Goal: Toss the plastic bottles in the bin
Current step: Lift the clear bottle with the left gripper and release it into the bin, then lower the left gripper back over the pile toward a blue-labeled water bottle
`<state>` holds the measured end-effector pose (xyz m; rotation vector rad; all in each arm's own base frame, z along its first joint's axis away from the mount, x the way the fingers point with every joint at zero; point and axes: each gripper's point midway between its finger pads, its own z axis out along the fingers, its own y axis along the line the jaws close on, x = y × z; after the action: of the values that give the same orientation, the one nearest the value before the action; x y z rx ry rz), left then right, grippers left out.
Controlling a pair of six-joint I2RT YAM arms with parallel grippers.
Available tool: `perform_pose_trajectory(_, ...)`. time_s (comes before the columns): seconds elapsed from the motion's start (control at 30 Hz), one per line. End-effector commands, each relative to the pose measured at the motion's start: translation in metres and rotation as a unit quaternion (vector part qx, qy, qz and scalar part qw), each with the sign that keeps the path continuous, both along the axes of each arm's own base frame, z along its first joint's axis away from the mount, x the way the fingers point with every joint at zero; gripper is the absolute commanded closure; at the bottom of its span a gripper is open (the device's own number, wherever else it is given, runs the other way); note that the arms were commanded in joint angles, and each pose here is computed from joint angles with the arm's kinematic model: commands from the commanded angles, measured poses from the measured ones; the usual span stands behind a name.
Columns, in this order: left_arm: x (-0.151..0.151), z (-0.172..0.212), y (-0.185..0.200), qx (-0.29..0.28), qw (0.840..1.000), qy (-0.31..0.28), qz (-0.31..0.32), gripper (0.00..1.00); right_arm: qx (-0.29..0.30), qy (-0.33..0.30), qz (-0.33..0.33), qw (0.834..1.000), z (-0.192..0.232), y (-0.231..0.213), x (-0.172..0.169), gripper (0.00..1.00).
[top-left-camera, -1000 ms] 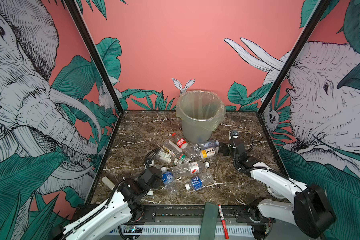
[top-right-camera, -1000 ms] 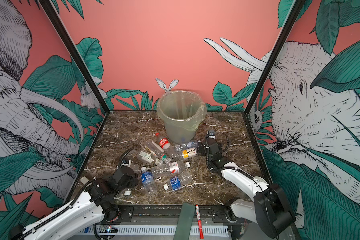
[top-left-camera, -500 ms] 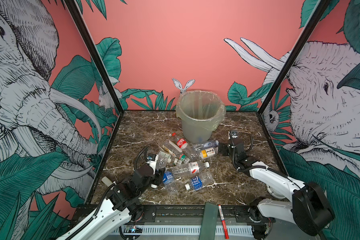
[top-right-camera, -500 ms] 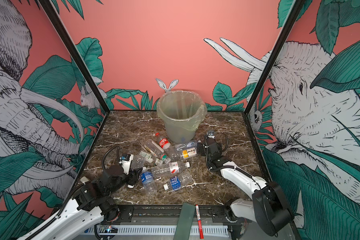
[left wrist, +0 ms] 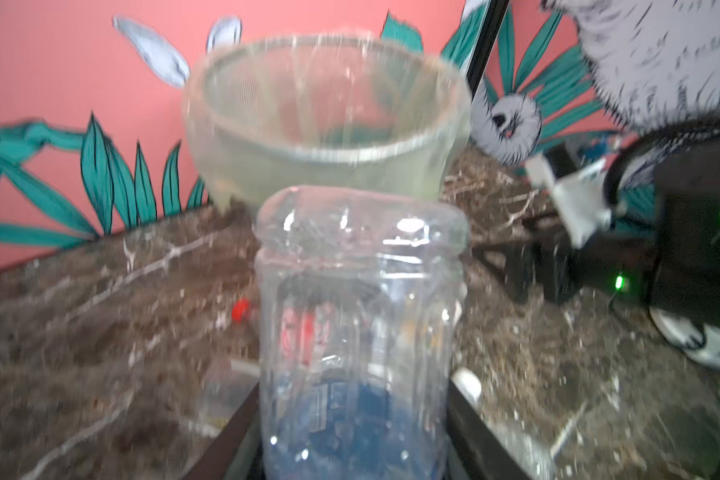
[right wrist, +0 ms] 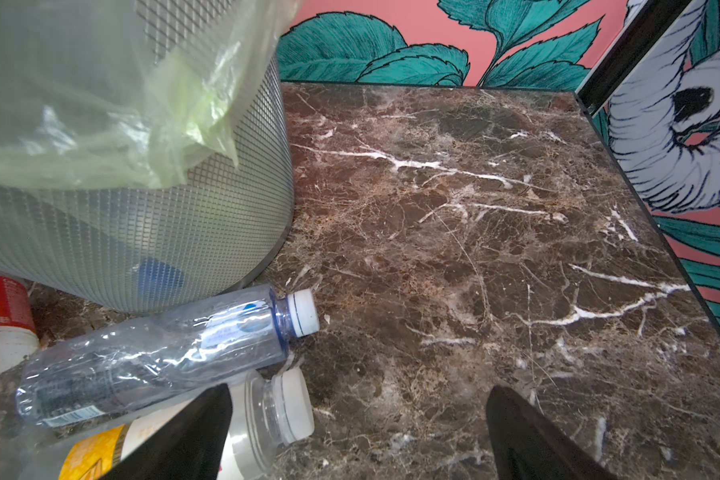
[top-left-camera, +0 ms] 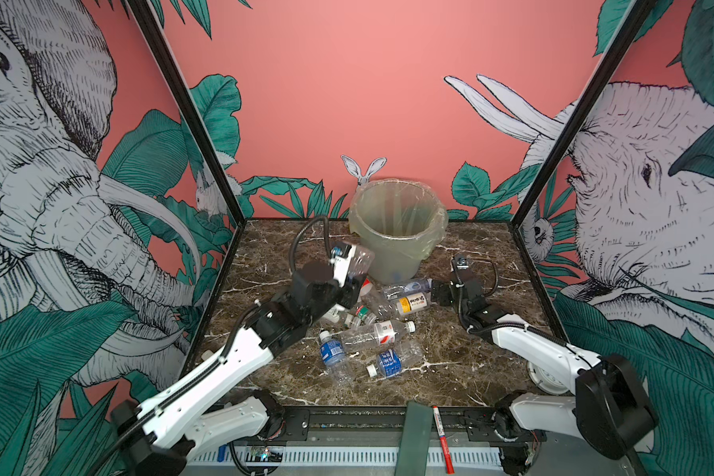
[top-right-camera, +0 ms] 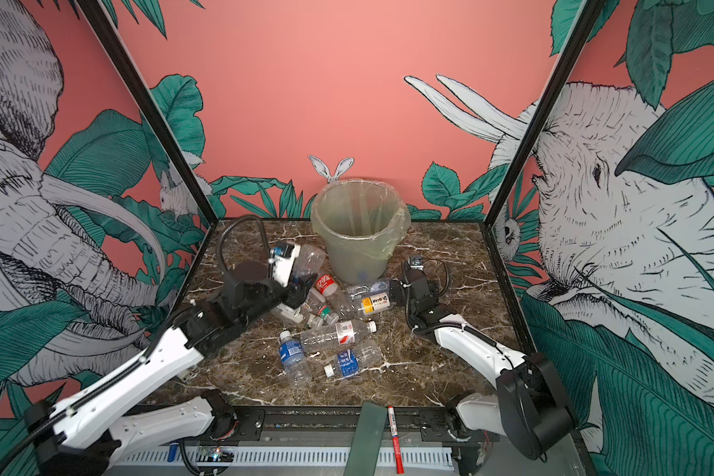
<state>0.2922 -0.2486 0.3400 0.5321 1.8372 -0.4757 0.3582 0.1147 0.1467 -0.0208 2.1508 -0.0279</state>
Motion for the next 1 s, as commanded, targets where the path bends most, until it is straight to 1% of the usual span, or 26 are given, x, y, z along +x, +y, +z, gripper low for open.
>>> perform_pose_trajectory(0.0,0.063,0.091,-0.026,-0.055,0.994,-0.095,-0.028,0.53,-0.007,0.009,-0.009,1.000,0.000,-0.002,0.005,0.02)
perform_pose_trajectory(0.03,0.083,0.110,-0.035,-0.062,0.992,-0.104,-0.035,0.50,-0.007,0.013,-0.008,1.000,-0.002,-0.001,0.005,0.02)
perform_pose_trajectory(0.07,0.107,0.119,-0.043,-0.064,0.992,-0.098,-0.040,0.45,-0.007,0.020,-0.006,1.000,-0.005,0.000,0.006,0.02)
perform_pose_trajectory(0.1,0.132,0.134,-0.051,-0.073,0.992,-0.099,-0.041,0.33,-0.006,0.025,-0.004,1.000,-0.006,0.001,0.007,0.02)
perform_pose_trajectory(0.13,0.150,0.141,-0.054,-0.078,0.992,-0.093,-0.039,0.20,-0.005,0.028,-0.003,1.000,-0.006,0.002,0.006,0.02)
perform_pose_trajectory(0.17,0.169,0.143,-0.056,-0.077,0.993,-0.084,-0.032,0.03,-0.003,0.029,-0.003,1.000,-0.006,0.002,0.006,0.01)
perform_pose_trajectory(0.2,0.181,0.150,-0.054,-0.080,0.993,-0.085,-0.022,0.00,0.000,0.028,-0.003,1.000,-0.004,0.002,0.006,0.01)
perform_pose_trajectory(0.23,0.189,0.150,-0.051,-0.080,0.994,-0.079,-0.015,0.00,0.002,0.026,-0.002,1.000,-0.003,0.001,0.005,0.01)
perform_pose_trajectory(0.27,0.190,0.152,-0.049,-0.083,0.993,-0.078,-0.017,0.00,0.005,0.023,0.000,1.000,-0.001,0.002,0.005,0.01)
perform_pose_trajectory(0.33,0.183,0.151,-0.047,-0.084,0.993,-0.080,-0.021,0.00,0.007,0.019,-0.002,1.000,0.002,0.000,0.004,0.01)
perform_pose_trajectory(0.47,0.152,0.149,-0.027,-0.106,0.989,-0.099,-0.014,0.00,0.014,0.011,-0.003,1.000,0.005,-0.001,0.004,0.00)
perform_pose_trajectory(0.57,0.130,0.140,-0.013,-0.103,0.990,-0.095,-0.005,0.00,0.018,0.011,0.001,1.000,0.003,0.001,0.005,0.01)
perform_pose_trajectory(0.77,0.103,0.121,0.001,-0.093,0.993,-0.069,-0.007,0.00,0.022,0.012,0.004,1.000,0.002,0.003,0.006,0.00)
perform_pose_trajectory(0.87,0.092,0.105,0.004,-0.085,0.995,-0.049,-0.014,0.00,0.021,0.015,0.006,1.000,0.000,0.004,0.006,0.01)
perform_pose_trajectory(0.97,0.077,0.093,-0.001,-0.102,0.993,-0.037,-0.045,0.00,0.019,0.017,0.008,1.000,-0.001,0.005,0.006,0.00)
